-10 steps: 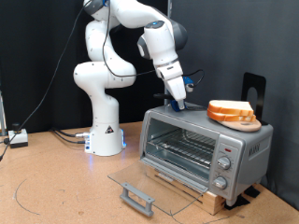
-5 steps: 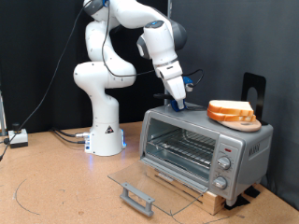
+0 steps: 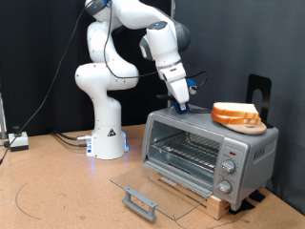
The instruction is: Make a piece of toast with the oven
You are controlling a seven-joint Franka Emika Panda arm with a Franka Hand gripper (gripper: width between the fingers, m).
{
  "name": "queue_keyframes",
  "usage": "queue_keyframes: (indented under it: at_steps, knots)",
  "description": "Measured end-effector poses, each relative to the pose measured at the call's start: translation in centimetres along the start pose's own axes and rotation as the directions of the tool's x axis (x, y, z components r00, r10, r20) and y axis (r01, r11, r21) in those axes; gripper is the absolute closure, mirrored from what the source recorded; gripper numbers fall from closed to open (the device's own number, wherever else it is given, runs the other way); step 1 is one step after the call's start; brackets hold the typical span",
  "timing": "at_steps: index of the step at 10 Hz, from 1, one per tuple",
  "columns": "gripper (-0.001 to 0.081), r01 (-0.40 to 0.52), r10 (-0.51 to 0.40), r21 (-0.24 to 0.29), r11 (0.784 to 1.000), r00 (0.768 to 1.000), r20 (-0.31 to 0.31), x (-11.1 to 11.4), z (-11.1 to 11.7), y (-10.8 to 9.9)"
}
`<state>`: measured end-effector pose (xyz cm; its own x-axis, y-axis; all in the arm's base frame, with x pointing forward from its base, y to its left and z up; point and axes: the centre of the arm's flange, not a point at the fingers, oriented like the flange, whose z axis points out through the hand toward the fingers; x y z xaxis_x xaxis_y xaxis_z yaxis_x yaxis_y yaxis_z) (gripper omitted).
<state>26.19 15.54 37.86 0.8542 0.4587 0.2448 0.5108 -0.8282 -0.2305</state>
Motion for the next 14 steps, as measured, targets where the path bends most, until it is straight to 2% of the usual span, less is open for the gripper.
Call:
queue_keyframes:
  at_steps: [2,4,6,8,10,12,14]
  knots:
    - [0.041,-0.005,0.005,0.005,1.0,1.0,-0.004,0.0,-0.2,0.1]
    - [0.041,0.006,-0.005,0.065,0.998,1.0,-0.014,0.1,-1.5,0.3]
    - [0.041,0.029,-0.022,0.126,0.992,0.998,-0.057,0.2,-4.1,0.5]
    - [0.041,0.047,-0.036,0.142,0.989,0.997,-0.075,-0.2,-6.1,0.2]
    - [0.041,0.039,-0.028,0.142,0.989,0.996,-0.08,0.2,-6.4,0.3]
    - [0.041,-0.024,0.042,0.138,0.99,0.991,-0.125,0.2,-7.5,2.5]
    - [0.041,-0.107,0.122,0.101,0.989,0.98,-0.157,0.0,-8.5,5.4]
